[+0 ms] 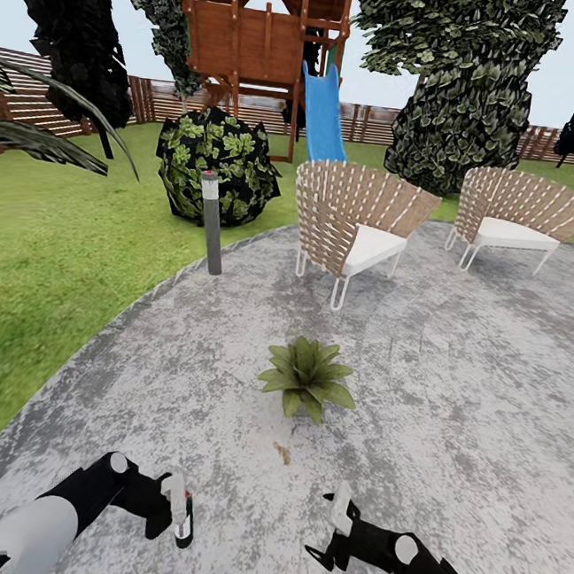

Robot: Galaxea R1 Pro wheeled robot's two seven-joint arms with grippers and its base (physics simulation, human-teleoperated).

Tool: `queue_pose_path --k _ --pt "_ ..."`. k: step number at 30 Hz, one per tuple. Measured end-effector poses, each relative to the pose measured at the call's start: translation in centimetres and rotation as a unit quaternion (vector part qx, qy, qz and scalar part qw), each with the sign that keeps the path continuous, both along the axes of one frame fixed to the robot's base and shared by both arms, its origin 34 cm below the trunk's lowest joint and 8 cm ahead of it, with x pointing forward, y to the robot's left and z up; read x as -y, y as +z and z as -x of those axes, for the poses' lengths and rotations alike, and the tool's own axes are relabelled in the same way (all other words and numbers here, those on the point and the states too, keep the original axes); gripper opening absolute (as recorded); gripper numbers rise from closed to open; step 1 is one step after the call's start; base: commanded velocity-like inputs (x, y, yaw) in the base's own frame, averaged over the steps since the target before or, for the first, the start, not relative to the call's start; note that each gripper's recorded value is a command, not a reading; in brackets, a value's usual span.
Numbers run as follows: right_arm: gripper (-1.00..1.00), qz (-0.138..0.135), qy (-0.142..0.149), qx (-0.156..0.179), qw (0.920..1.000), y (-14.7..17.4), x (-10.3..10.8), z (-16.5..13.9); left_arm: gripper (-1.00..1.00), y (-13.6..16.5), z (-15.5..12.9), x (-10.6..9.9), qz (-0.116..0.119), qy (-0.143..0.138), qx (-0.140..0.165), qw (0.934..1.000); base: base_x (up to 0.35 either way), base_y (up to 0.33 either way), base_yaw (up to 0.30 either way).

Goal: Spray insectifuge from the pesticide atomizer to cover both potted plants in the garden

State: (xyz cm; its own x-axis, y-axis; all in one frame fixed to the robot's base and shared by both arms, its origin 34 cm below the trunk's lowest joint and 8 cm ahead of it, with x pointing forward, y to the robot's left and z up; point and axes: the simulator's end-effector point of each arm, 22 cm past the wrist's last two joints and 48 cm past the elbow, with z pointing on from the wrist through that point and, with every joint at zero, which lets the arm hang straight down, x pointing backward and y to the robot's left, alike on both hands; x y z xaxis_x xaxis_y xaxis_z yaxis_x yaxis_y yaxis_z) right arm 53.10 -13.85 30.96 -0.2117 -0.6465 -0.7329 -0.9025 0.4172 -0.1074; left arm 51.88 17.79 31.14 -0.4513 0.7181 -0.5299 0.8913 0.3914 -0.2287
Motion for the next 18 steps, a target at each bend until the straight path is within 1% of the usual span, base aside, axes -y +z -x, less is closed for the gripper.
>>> queue_pose_path --k 1,2,4,5,6,9,13,15,18 --pt "1.00 -0.004 0.008 -0.001 1.0000 0.2 -0.5 0.1 -1.00 -0.4 0.6 0.5 -0.015 -0.023 -0.003 0.9996 0.000 0.000 0.000" --pt "1.00 -0.006 0.010 -0.001 0.9999 0.3 -0.6 0.1 -1.00 -0.7 0.9 0.6 -0.023 -0.034 -0.005 0.9991 0.000 0.000 0.000" --pt "1.00 -0.009 0.013 0.000 0.9999 0.5 -1.0 0.0 -1.00 -0.8 1.2 1.2 -0.025 -0.043 -0.006 0.9988 0.000 0.000 0.000" --pt "-1.00 -0.014 0.015 0.007 0.9998 1.0 -1.6 -0.4 -1.00 -0.8 1.4 1.8 -0.023 -0.047 -0.007 0.9986 0.000 0.000 0.000" --pt "-1.00 -0.017 0.018 0.009 0.9996 1.3 -2.0 -0.5 -1.00 -0.9 1.6 2.1 -0.024 -0.051 -0.007 0.9984 0.000 0.000 0.000" --pt "-1.00 -0.029 0.040 0.002 0.9988 1.8 -3.3 0.1 -1.00 -1.1 1.7 2.3 -0.032 -0.059 -0.003 0.9978 0.000 0.000 0.000" --pt "-1.00 -0.048 0.056 0.009 0.9972 3.0 -5.9 -0.1 -1.00 -1.2 0.9 3.1 -0.036 -0.055 0.014 0.9978 0.000 0.000 0.000" --pt "-1.00 -0.061 0.062 0.010 0.9962 3.6 -7.8 0.0 -1.00 -1.1 0.7 4.5 -0.031 -0.057 0.021 0.9977 0.000 0.000 0.000" --pt "-1.00 -0.075 0.067 0.011 0.9949 4.2 -9.8 0.2 -1.00 -1.1 1.3 6.7 -0.028 -0.077 0.023 0.9963 0.000 0.000 0.000"
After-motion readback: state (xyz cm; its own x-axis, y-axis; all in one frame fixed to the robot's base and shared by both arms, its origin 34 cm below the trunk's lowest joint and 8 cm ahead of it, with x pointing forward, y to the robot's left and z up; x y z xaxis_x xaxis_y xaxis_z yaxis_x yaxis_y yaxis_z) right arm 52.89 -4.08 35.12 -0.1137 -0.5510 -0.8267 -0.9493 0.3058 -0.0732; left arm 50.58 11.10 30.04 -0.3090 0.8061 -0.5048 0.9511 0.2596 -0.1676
